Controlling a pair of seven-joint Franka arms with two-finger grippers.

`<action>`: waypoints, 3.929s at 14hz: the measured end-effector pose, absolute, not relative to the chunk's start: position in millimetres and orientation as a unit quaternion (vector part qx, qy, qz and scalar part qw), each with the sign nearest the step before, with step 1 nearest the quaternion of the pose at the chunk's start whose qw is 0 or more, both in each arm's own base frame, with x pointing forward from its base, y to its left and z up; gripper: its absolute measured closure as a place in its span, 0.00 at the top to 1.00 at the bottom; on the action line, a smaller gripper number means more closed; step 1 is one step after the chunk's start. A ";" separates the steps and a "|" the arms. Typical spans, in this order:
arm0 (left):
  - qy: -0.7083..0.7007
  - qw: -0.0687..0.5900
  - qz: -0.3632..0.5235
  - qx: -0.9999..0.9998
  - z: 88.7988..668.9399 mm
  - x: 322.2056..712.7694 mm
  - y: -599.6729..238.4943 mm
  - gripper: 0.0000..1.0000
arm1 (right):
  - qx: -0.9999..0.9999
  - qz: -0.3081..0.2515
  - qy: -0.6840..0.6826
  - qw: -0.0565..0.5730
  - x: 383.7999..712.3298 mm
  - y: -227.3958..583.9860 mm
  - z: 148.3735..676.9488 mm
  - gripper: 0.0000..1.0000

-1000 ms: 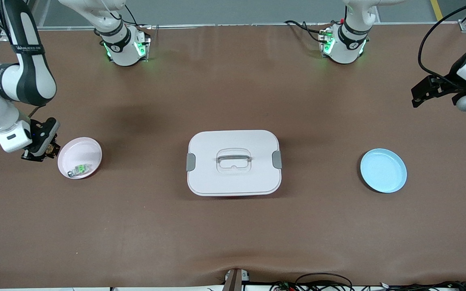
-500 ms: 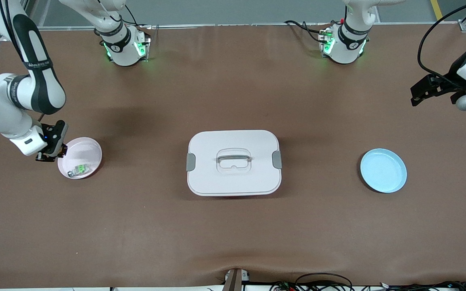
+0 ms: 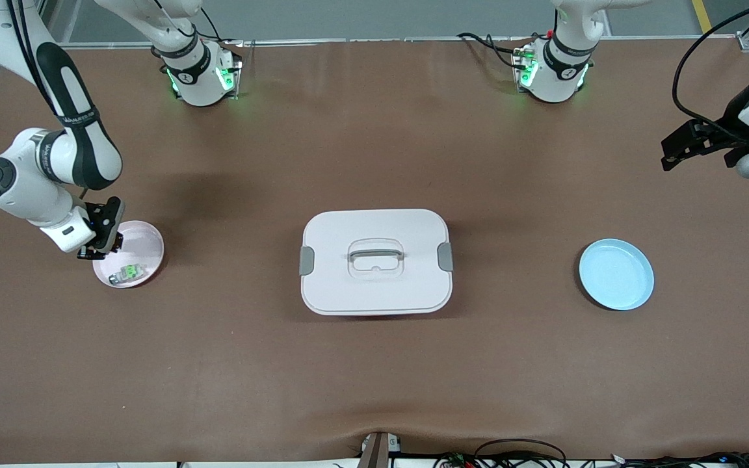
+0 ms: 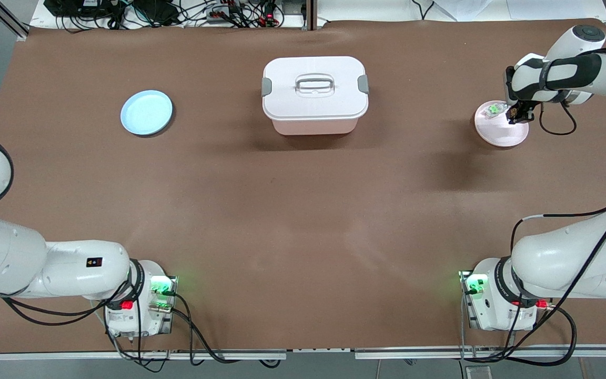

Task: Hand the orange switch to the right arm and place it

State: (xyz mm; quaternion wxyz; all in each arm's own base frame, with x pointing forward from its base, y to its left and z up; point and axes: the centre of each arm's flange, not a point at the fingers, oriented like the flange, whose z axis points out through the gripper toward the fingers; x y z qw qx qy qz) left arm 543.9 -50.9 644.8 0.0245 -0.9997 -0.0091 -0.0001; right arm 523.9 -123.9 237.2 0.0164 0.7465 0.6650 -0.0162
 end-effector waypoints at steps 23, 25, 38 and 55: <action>-0.009 0.024 0.001 -1.000 644.0 543.9 -50.9 1.00 | 0.743 -0.021 0.669 0.012 515.0 -120.1 187.4 0.68; -0.009 0.024 0.001 -1.000 644.0 543.9 -50.9 1.00 | 0.743 -0.020 0.669 0.013 515.2 -120.0 187.6 0.88; -0.009 0.024 0.001 -1.000 643.8 543.8 -51.3 1.00 | 0.939 -0.031 0.342 0.006 517.3 -116.4 241.4 1.00; -0.009 0.024 0.001 -1.000 643.8 543.8 -51.3 1.00 | 0.999 0.016 -0.037 0.021 540.4 -105.0 293.6 1.00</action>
